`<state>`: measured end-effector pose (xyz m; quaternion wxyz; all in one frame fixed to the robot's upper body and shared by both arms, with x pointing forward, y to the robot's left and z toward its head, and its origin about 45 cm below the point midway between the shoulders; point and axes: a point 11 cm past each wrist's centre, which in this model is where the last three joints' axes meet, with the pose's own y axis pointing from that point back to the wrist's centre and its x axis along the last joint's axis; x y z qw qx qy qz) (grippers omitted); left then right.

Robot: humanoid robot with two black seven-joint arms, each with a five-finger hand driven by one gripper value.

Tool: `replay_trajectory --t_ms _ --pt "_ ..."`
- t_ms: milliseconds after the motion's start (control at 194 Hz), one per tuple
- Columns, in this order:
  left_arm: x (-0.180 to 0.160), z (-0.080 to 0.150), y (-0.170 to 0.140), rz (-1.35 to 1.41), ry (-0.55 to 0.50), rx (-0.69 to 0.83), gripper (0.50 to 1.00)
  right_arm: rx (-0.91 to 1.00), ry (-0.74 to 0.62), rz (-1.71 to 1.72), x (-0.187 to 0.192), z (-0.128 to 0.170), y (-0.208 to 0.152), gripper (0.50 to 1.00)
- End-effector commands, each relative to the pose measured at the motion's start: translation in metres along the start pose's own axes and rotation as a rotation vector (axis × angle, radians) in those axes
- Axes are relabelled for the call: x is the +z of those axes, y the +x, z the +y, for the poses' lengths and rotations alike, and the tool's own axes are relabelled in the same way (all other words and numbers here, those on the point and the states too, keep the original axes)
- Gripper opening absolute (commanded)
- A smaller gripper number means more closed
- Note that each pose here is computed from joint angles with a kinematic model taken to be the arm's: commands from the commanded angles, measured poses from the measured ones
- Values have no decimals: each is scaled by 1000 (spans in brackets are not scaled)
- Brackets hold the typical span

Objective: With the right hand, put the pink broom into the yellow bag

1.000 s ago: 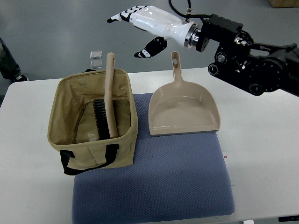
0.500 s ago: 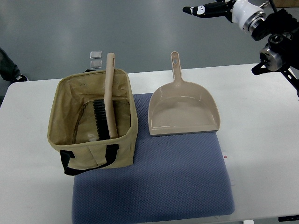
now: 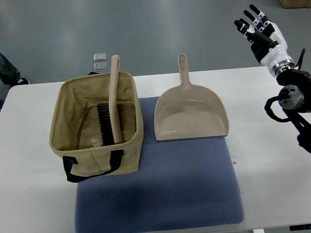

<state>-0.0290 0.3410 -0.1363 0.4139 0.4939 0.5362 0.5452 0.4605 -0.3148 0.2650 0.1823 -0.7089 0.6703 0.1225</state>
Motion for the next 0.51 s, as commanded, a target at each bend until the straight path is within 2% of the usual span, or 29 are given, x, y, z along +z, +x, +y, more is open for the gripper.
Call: replay_trajectory --t_ms 0,227,500 --pt "0 0 0 0 0 0 1000 30 -6 -45 11 7 6 924" --pt "0 0 0 0 0 0 1000 43 -53 -73 38 22 11 924" --pt "-1 0 0 1 3 0 1000 49 -59 -78 43 25 13 928"
